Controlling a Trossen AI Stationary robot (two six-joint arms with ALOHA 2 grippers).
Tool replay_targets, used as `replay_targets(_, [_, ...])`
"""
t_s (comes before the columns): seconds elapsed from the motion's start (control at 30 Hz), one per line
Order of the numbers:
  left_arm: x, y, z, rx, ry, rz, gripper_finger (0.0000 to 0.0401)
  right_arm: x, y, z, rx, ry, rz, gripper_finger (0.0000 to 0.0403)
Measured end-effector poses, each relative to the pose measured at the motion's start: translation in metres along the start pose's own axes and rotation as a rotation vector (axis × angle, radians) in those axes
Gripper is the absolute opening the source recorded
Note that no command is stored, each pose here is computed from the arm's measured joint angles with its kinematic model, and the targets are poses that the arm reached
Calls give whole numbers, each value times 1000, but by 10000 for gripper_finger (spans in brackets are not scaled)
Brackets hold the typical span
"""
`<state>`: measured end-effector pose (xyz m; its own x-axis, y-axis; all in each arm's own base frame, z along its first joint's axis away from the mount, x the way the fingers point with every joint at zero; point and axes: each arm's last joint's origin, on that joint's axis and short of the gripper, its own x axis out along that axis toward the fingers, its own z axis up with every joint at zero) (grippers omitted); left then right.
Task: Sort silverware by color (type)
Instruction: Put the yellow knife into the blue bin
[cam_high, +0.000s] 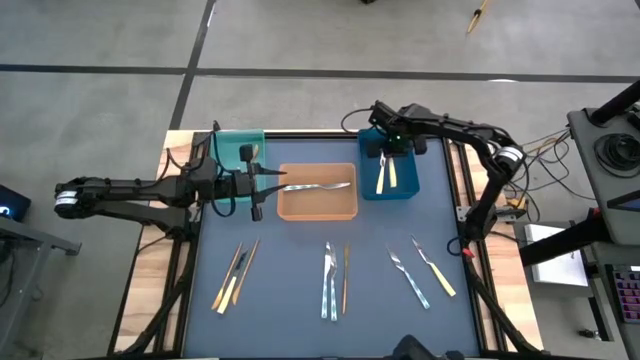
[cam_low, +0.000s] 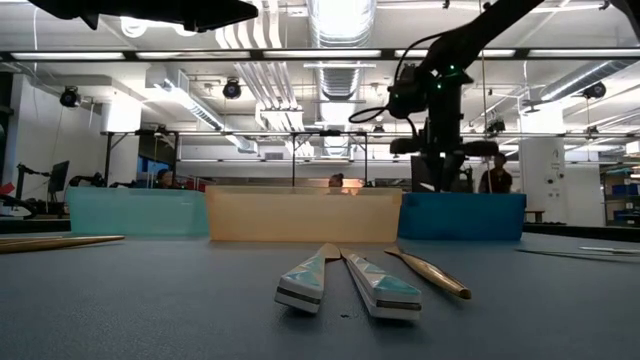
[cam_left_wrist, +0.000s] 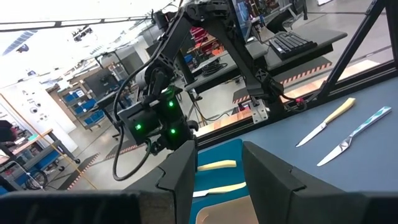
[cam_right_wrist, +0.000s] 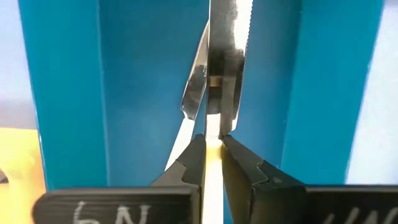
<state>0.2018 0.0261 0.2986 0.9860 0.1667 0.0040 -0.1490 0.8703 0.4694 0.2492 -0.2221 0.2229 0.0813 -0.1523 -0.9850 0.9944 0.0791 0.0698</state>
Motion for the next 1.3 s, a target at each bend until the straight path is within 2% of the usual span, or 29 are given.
replay_targets(0.87, [0, 0, -1, 0, 6, -3, 116, 36, 6, 4, -7, 53, -79, 28])
replay_targets(1.3, [0, 0, -1, 1, 6, -3, 116, 41, 9, 7, -11, 34, -61, 29])
